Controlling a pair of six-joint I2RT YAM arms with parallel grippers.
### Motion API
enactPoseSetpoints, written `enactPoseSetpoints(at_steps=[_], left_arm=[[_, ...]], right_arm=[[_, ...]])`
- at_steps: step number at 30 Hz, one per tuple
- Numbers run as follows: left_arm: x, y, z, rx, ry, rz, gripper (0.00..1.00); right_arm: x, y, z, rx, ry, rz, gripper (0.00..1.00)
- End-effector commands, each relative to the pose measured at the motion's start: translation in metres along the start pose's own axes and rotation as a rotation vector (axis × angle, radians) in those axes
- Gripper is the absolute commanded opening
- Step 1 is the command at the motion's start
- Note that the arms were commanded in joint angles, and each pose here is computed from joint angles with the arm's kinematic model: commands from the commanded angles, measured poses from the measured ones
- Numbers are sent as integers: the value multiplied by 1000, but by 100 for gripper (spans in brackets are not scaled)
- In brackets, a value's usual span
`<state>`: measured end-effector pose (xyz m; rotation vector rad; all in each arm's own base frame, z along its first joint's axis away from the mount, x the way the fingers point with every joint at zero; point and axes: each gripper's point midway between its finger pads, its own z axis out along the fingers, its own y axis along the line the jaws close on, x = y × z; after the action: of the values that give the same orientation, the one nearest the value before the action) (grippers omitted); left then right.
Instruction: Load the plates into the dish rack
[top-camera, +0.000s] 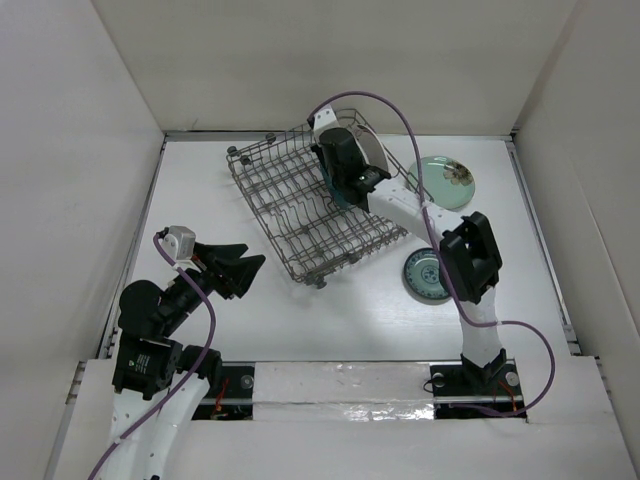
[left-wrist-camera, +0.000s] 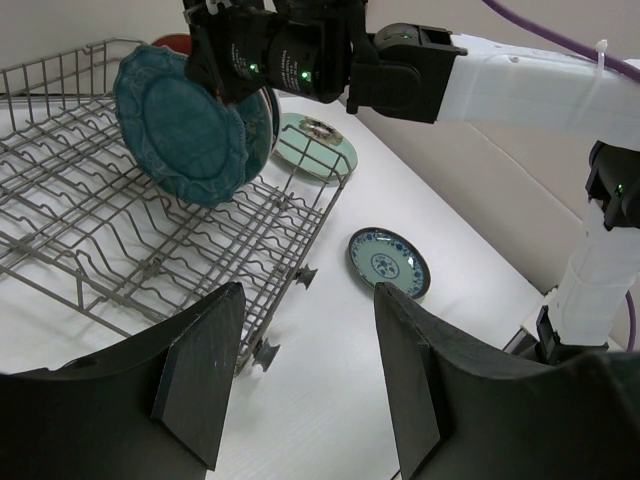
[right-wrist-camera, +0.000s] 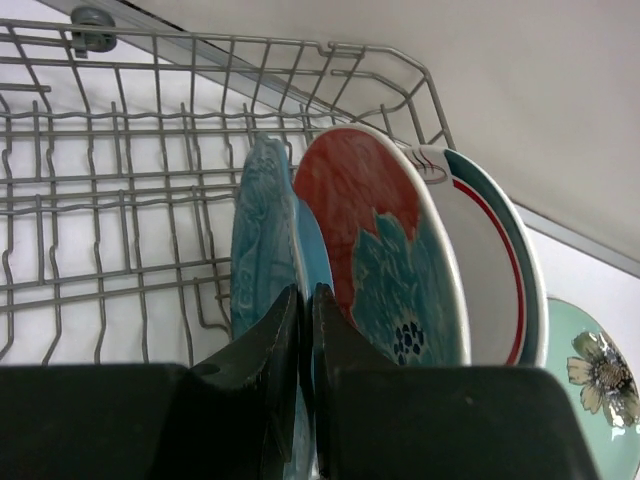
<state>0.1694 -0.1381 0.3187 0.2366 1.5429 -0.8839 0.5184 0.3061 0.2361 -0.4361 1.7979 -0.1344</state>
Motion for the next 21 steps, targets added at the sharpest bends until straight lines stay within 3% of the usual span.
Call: enactPoseSetpoints(at_steps=[1,4,9,11,21], left_arm=[[-1,-2,3,25,-6,20,51],[-1,-2,3,25,-6,20,51],[-1,-2,4,25,-5,19,51],[-1,-2,4,25,-5,18,51],[0,-1,4,24,-2,18,51]], right_arm=[[-25,3,1,17,-105,62,0],[-17,4,2,25,-92,68,1],[-23,-8,-4,43,-102,123,27],[-30,-14,-6,46,-107,158,27],[-57,-37,-24,21,-143,256,56]])
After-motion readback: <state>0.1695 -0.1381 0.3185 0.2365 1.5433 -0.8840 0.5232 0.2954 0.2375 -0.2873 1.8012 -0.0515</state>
